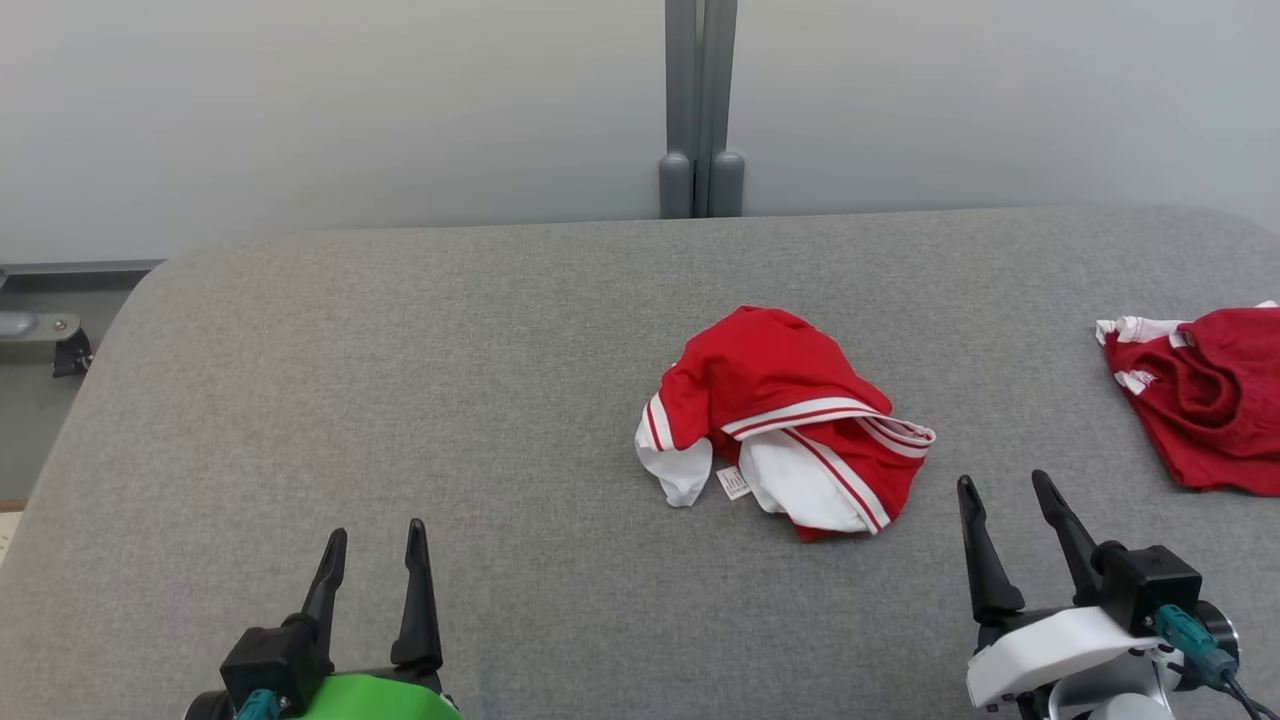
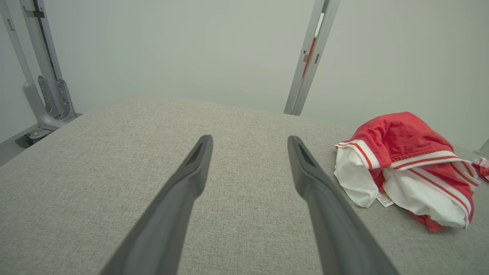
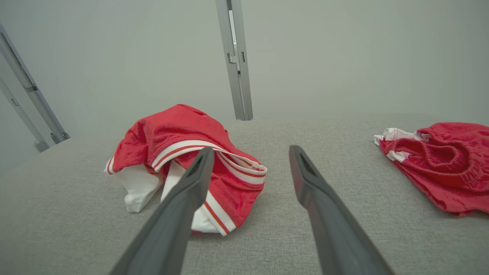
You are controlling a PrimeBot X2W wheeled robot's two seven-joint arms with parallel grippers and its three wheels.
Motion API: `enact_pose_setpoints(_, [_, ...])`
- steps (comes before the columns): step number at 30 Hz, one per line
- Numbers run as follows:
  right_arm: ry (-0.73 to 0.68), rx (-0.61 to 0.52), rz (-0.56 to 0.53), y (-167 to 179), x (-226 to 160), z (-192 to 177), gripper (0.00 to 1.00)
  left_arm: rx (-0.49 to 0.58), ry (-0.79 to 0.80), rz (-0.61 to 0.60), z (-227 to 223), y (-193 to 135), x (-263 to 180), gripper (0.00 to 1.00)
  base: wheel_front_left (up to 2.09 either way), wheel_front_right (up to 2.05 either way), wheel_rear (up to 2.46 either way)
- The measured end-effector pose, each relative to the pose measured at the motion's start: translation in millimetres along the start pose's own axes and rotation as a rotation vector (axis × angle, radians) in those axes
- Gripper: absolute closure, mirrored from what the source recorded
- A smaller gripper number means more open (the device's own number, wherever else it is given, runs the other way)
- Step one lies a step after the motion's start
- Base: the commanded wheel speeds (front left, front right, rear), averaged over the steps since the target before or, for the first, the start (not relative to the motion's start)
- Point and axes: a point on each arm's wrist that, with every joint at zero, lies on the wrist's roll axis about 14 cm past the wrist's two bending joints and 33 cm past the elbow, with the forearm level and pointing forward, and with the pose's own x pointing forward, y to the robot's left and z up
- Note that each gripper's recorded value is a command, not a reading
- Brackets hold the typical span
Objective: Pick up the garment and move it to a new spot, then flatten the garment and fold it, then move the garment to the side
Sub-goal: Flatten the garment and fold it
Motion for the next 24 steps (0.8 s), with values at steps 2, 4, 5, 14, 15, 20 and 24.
enact_pose_setpoints(2, [0.022, -0.018, -0.013, -5.7, 1.7, -6.3, 0.0, 0.002, 0.004, 0.003, -1.5, 0.8, -1.0, 0.0, 0.0, 0.0, 0.0])
enact_pose_setpoints(4, [0.038, -0.038, -0.017, -9.1, 8.5, -10.7, 0.0, 0.003, 0.015, 0.005, -4.8, 1.7, -2.5, 0.0, 0.0, 0.0, 0.0])
enact_pose_setpoints(5, [0.046, -0.046, -0.018, -9.9, 11.9, -13.0, 0.0, 0.003, 0.019, 0.007, -6.2, 2.5, -3.2, 0.0, 0.0, 0.0, 0.0])
enact_pose_setpoints(14, [0.252, -0.111, 0.042, 1.2, 50.7, -66.1, 0.0, 0.019, 0.043, 0.046, -12.5, 15.0, -1.1, 0.0, 0.0, 0.0, 0.0])
enact_pose_setpoints(15, [0.269, -0.11, 0.044, 1.0, 55.0, -71.4, 0.0, 0.019, 0.046, 0.055, -13.3, 17.7, -1.2, 0.0, 0.0, 0.0, 0.0])
enact_pose_setpoints(20, [0.341, -0.114, 0.072, 2.5, 73.4, -91.9, 0.0, 0.028, 0.057, 0.096, -15.8, 30.6, -2.1, 0.0, 0.0, 0.0, 0.0])
enact_pose_setpoints(24, [0.365, -0.106, 0.128, 18.3, 86.2, -102.3, 0.67, 0.033, 0.071, 0.126, -19.0, 39.5, -3.8, 0.0, 0.0, 0.0, 0.0])
